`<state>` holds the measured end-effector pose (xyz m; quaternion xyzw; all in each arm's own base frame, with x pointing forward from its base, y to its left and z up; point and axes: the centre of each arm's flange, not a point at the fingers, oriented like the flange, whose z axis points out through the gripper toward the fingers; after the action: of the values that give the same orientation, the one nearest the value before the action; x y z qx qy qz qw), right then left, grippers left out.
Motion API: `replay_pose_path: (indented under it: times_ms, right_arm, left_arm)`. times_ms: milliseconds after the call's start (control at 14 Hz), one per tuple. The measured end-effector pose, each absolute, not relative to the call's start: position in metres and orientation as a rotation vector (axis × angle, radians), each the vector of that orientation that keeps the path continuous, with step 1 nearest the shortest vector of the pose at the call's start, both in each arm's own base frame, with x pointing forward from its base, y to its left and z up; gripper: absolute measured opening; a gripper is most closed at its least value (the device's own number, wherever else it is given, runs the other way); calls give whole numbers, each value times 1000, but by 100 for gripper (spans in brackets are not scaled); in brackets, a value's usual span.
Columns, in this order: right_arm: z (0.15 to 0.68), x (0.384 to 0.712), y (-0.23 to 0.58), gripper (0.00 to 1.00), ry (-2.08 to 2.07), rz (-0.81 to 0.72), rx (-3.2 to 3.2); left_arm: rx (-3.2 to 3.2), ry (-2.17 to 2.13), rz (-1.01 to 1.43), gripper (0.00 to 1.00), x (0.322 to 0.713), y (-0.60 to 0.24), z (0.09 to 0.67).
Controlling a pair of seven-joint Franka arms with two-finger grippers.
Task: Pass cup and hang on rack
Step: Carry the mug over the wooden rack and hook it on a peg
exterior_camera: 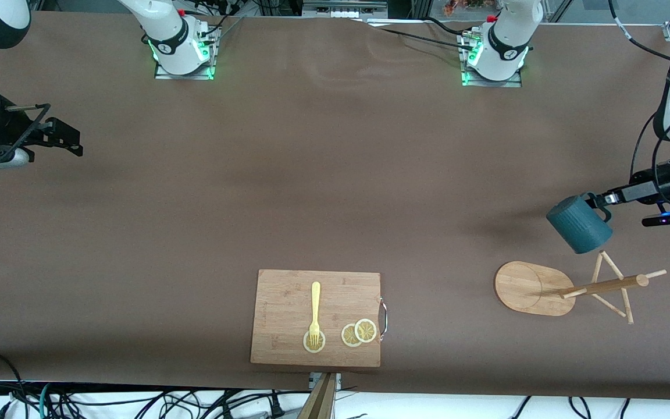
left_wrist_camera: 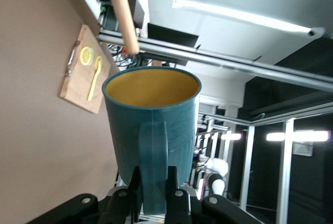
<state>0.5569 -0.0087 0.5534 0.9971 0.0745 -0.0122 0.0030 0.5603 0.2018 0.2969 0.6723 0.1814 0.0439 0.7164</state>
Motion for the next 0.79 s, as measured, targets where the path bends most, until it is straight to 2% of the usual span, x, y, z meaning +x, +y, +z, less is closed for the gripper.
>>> replay_pose_path:
  times_ms: [786]
  right_arm:
    - [553, 557, -9, 100, 234, -38, 3127]
  left_arm:
    - [1326, 454, 132, 21, 584, 226, 242]
